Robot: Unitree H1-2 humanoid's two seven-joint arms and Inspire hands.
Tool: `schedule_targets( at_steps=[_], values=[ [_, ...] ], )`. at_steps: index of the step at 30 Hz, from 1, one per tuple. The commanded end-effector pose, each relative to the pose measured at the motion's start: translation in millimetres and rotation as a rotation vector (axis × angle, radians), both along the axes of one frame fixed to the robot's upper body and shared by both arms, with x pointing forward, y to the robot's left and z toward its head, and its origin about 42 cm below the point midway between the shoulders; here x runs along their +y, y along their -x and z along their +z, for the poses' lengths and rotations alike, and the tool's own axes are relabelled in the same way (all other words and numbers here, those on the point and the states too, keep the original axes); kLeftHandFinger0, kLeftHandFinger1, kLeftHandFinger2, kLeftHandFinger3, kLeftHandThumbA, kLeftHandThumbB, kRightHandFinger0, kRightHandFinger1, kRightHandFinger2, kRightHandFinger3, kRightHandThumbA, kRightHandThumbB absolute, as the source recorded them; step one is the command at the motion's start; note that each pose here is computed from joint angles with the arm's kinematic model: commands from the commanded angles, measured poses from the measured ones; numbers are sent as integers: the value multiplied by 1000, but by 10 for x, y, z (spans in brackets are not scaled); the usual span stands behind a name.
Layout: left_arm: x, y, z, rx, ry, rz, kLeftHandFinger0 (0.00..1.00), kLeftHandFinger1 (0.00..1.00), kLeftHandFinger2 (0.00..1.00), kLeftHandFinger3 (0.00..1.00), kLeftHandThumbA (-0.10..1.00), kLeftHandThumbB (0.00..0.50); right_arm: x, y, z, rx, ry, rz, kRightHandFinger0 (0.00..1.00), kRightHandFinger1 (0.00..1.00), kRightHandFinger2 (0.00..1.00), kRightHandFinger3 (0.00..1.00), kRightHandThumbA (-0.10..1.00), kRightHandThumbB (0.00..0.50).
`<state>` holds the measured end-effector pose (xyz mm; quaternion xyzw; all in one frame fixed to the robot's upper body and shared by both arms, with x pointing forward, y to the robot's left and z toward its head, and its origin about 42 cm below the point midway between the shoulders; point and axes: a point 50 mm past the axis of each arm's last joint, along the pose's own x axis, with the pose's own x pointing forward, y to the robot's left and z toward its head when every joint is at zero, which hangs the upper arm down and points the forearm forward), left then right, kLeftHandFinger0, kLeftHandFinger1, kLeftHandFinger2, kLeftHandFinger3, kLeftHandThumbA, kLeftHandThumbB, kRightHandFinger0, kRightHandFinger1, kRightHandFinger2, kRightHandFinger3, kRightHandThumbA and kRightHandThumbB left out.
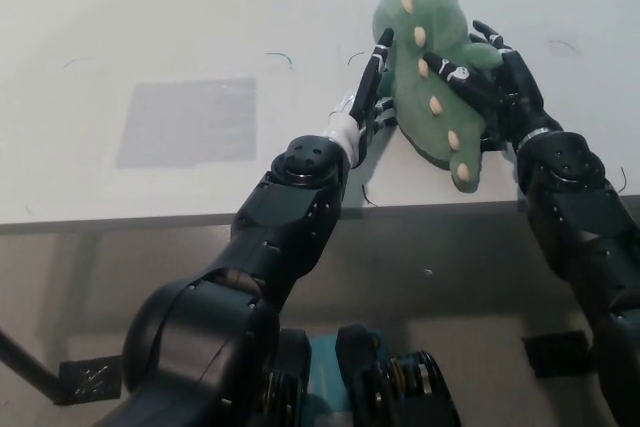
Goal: Use both hands to pick up a dinasour on the right side and move it to the left side
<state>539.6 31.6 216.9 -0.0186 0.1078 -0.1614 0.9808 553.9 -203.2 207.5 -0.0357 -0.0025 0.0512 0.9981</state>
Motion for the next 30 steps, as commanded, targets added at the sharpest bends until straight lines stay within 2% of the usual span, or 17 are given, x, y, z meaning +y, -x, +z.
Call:
schedule_targets(
  at_steps=[1, 5, 7, 10, 12, 13, 14, 18, 22, 24, 25, 30],
  values=[
    [-309, -18, 362, -86, 23, -125, 1000, 1000, 1000, 1000, 1000, 381, 311, -78, 248, -75, 33, 46, 1000, 1000, 1000, 1000, 1000, 115],
    [-196, -40, 301, -71, 10, -107, 1000, 1000, 1000, 1000, 1000, 411, 439, -68, 196, -42, 5, 60, 1000, 1000, 1000, 1000, 1000, 142],
    [-181, -45, 299, -73, -2, -105, 1000, 1000, 1000, 1000, 1000, 406, 469, -69, 195, -41, 5, 59, 1000, 1000, 1000, 1000, 1000, 138],
    [-104, -69, 289, -86, -21, -91, 1000, 1000, 1000, 1000, 1000, 397, 610, -78, 241, -27, 1, 65, 1000, 1000, 1000, 1000, 1000, 100],
    [-58, -78, 273, -86, -24, -72, 1000, 1000, 1000, 1000, 1000, 405, 677, -72, 245, -32, -5, 72, 1000, 1000, 1000, 1000, 1000, 99],
    [11, -95, 261, -94, -18, -65, 1000, 1000, 1000, 1000, 1000, 427, 761, -73, 273, -36, 4, 83, 1000, 1000, 1000, 1000, 1000, 70],
    [35, -103, 266, -101, -14, -63, 1000, 1000, 1000, 1000, 1000, 428, 785, -78, 299, -45, 9, 93, 1000, 1000, 1000, 1000, 1000, 63],
    [201, -133, 223, -108, -9, -49, 1000, 1000, 1000, 1000, 1000, 443, 957, -70, 324, -31, -15, 115, 1000, 1000, 1000, 1000, 1000, 67],
    [298, -151, 209, -111, -1, -26, 1000, 1000, 1000, 1000, 1000, 425, 1075, -60, 343, -23, -6, 134, 1000, 1000, 1000, 1000, 1000, 67],
    [415, -170, 196, -123, 10, -4, 1000, 1000, 1000, 1000, 1000, 427, 1215, -43, 359, 0, -23, 150, 1000, 1000, 1000, 1000, 1000, 68],
    [436, -173, 195, -128, 11, 1, 1000, 1000, 1000, 1000, 1000, 426, 1240, -38, 361, -4, -29, 154, 1000, 1000, 1000, 1000, 1000, 52],
    [700, -203, 164, -164, -17, 49, 1000, 1000, 1000, 1000, 1000, 427, 1491, 11, 401, -22, 19, 207, 1000, 1000, 1000, 1000, 1000, 57]
  ],
)
